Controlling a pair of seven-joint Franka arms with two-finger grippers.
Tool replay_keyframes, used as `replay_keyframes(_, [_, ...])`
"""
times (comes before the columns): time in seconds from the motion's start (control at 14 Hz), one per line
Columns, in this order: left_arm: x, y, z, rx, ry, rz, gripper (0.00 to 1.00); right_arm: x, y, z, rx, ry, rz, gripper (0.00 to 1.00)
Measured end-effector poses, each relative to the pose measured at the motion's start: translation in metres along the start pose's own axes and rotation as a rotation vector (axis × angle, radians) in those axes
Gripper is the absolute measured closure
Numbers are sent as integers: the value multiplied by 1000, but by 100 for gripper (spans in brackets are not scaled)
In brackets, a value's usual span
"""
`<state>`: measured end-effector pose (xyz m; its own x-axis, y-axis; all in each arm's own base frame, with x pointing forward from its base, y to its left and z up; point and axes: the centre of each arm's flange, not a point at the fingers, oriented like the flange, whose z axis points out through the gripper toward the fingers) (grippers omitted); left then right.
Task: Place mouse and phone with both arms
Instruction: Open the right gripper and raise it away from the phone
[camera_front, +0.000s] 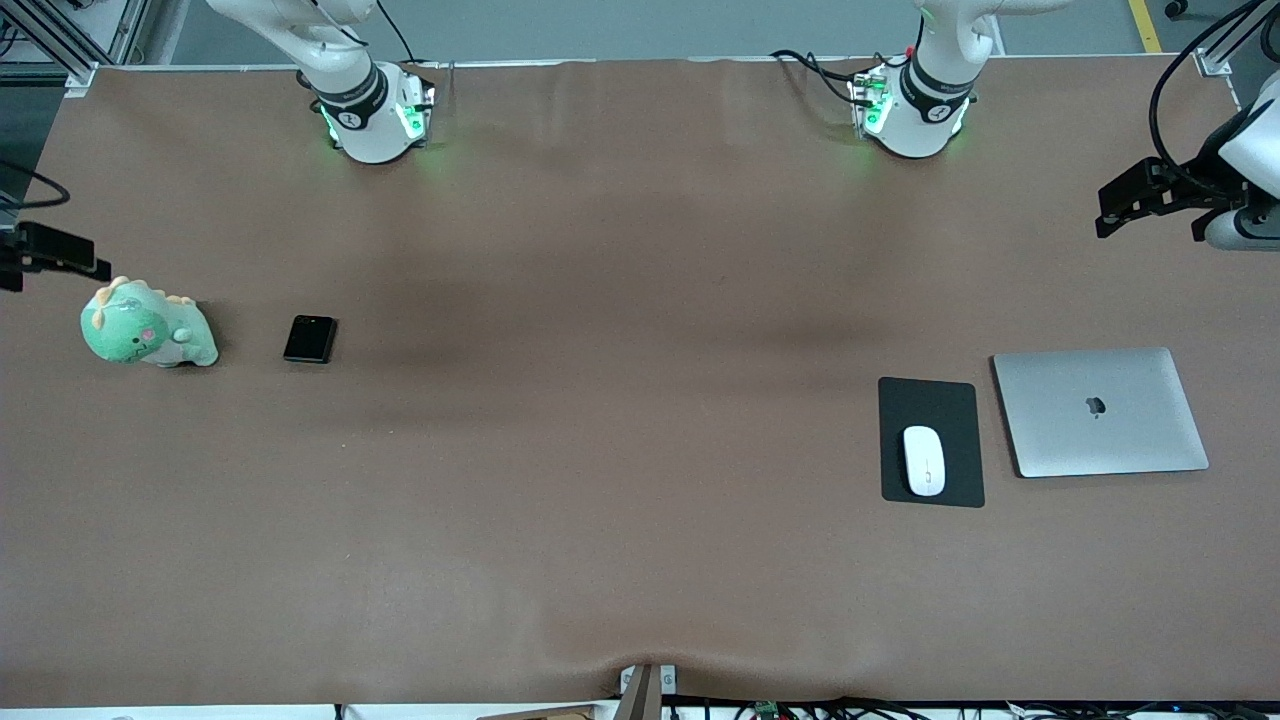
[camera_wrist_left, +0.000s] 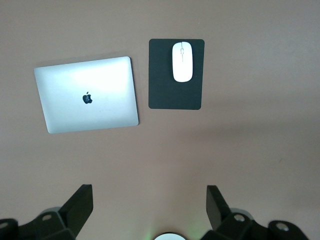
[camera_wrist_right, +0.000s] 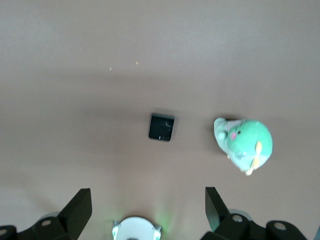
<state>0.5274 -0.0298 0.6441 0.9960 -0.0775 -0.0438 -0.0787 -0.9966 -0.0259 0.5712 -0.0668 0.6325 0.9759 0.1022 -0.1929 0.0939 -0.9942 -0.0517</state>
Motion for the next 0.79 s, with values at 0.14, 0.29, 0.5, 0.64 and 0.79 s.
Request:
replay_keyframes(0.14, [0,0,0,0,0,0,0,-18,-9,-10,1,2,-11,0])
replay_keyframes(0.29, [0,0,0,0,0,0,0,-33,-12,-12,3,3,-13,0])
replay_keyframes(0.5, [0,0,0,0,0,0,0,-49,-17,-7,3,22,-19,0])
replay_keyframes(0.64, [0,0,0,0,0,0,0,-58,-21,-4,1,40,-24,0])
replay_keyframes(0.79, [0,0,0,0,0,0,0,-67,-23,-2,0,51,-26,0])
